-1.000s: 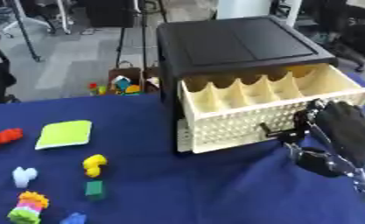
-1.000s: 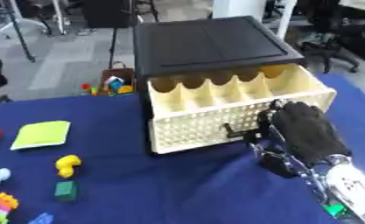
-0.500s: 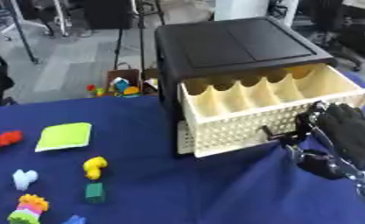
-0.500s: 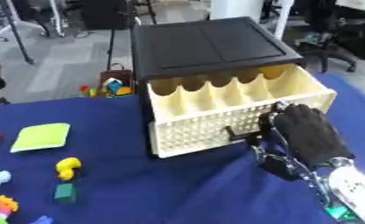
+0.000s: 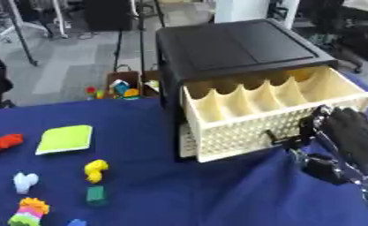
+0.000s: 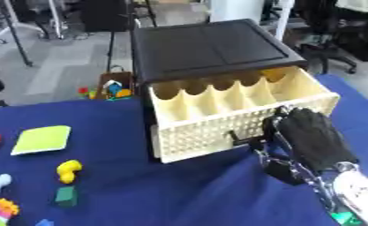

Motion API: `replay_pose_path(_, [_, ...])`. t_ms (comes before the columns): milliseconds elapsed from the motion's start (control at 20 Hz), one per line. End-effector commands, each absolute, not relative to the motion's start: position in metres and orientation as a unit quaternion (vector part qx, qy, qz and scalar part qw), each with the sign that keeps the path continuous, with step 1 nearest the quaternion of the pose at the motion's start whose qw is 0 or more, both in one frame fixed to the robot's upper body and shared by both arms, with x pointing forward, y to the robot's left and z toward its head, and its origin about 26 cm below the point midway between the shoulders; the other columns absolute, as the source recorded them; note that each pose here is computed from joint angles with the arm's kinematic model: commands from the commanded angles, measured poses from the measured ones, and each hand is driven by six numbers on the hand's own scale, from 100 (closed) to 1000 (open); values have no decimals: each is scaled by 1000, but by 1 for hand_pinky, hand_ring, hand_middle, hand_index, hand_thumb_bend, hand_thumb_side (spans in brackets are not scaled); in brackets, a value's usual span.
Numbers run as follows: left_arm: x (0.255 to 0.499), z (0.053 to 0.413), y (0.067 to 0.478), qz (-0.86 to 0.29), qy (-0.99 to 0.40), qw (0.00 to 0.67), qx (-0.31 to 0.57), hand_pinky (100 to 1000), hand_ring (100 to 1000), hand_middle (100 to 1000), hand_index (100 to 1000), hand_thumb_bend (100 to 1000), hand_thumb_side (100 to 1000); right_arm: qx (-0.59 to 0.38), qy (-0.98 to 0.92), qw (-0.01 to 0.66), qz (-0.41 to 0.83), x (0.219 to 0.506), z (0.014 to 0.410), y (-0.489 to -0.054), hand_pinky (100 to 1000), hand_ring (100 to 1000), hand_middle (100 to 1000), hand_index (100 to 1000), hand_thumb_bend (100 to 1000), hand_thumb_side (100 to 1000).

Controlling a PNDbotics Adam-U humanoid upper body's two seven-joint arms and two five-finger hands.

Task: Pick up objects from table and place into drawer.

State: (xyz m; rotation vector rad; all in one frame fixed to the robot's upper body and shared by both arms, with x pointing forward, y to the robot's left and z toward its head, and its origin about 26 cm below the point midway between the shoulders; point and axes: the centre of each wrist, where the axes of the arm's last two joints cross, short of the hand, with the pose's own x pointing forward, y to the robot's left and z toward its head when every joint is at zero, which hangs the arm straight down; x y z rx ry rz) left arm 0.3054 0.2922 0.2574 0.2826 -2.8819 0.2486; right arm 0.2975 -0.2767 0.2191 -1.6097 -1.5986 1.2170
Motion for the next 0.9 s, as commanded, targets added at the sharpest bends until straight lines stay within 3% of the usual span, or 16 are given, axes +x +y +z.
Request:
replay_pose_path(50, [303, 266, 293, 77, -987, 103, 95, 692, 766, 812, 860, 370, 1000, -620, -597, 255, 440, 294, 236, -283, 100, 100, 100, 251, 348, 205])
replay_pose_path(900, [303, 266, 293, 73, -987, 103, 96, 692, 767, 813, 860, 365, 1000, -626, -584, 276, 438, 290, 226, -296, 100, 100, 100, 251, 368, 226])
